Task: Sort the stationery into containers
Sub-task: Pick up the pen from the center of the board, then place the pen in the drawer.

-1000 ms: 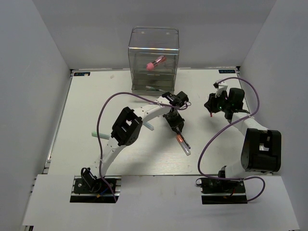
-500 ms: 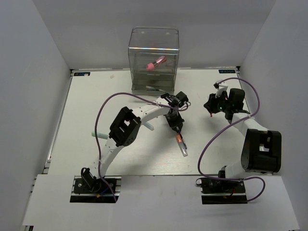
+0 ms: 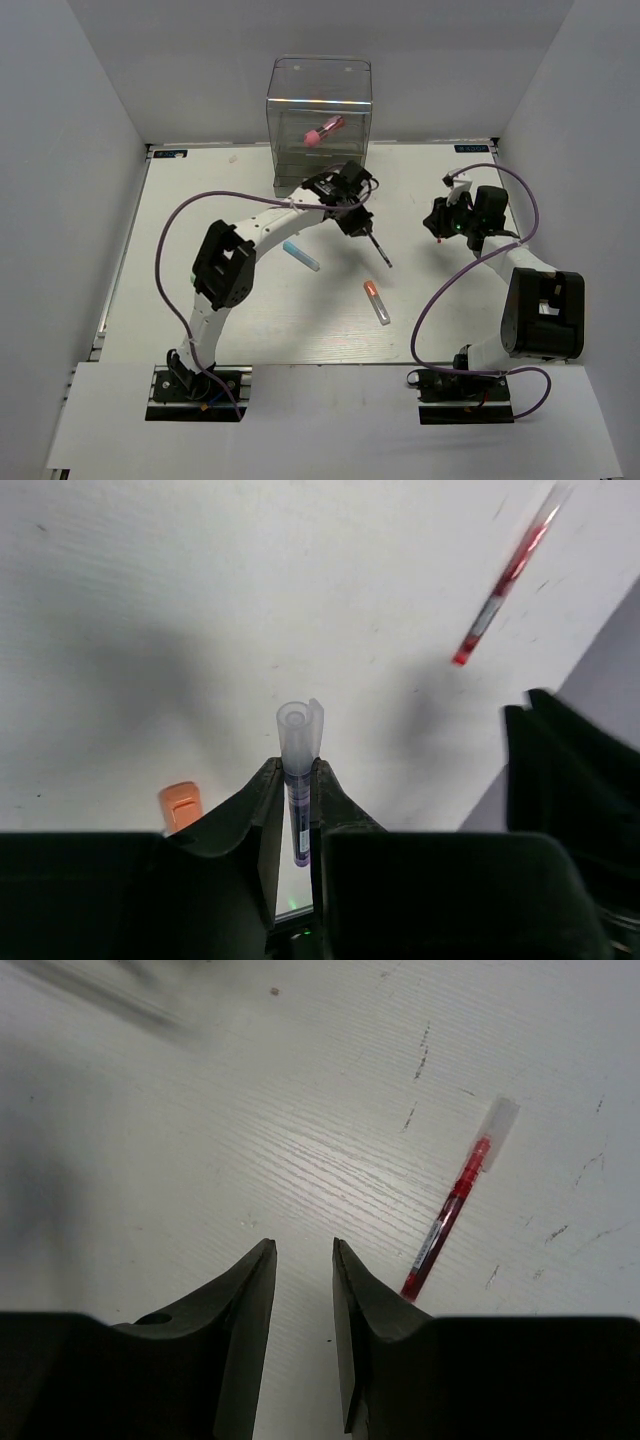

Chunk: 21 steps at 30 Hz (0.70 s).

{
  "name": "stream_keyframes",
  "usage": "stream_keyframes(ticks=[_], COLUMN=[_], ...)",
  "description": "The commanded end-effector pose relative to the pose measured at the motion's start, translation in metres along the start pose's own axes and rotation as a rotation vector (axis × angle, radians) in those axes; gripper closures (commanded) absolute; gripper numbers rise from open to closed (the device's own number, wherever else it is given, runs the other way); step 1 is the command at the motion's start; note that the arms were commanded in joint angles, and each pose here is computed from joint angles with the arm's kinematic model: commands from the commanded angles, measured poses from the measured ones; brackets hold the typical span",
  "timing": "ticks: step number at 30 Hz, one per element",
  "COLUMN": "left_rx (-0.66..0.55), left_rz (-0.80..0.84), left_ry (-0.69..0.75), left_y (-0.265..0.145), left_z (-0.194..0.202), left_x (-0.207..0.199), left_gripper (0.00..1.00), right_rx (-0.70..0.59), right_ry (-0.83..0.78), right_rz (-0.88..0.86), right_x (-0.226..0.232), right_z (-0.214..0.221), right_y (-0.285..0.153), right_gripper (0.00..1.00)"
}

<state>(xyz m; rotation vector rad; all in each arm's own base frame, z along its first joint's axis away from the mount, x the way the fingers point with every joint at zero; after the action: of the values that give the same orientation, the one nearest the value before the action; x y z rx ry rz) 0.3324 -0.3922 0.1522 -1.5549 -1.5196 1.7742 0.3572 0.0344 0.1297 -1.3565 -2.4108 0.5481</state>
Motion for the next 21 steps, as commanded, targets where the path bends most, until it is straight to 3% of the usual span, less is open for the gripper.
stream_keyframes(ticks=[1, 7, 14, 21], left_rx=[-0.121, -0.273, -0.349, -0.389], left_rz=[0.105, 0.241, 0.368, 0.373], left_ry=[-0.109, -0.321, -0.521, -0.682], left_y=[-0.043, -0.079, -0.094, -0.077], left_z=[-0.038, -0.097, -0.154, -0.191], left_x=[-0.016, -0.012, -0.005, 0.003], left_gripper=[1.00, 1.00, 1.00, 1.00], right_rx=[-0.035, -0.029, -0.029, -0.024], right_ry=[-0.033, -0.044, -0.053, -0.056], right_rz=[-0.002, 0.001, 0.001, 0.004], right_x=[0.001, 0.000, -0.002, -0.002], right_z=[-0.009, -0.009, -0.010, -0.009], right_y=[-0.007, -0.007, -0.006, -0.007], right_gripper=[0.64, 0.64, 0.64, 0.64])
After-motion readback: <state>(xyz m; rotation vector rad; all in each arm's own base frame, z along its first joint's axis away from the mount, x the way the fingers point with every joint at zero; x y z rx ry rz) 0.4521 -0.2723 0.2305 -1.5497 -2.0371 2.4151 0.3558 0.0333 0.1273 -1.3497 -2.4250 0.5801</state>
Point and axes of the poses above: each gripper's point midway between its finger pads, its own y axis out along the fingers, its own x axis along the line the jaws close on, z = x × y, the point moved 5 cm from there along -y, back along the fingers, and after that the axes turned 1 degree about -y, right-handed, at the moved point
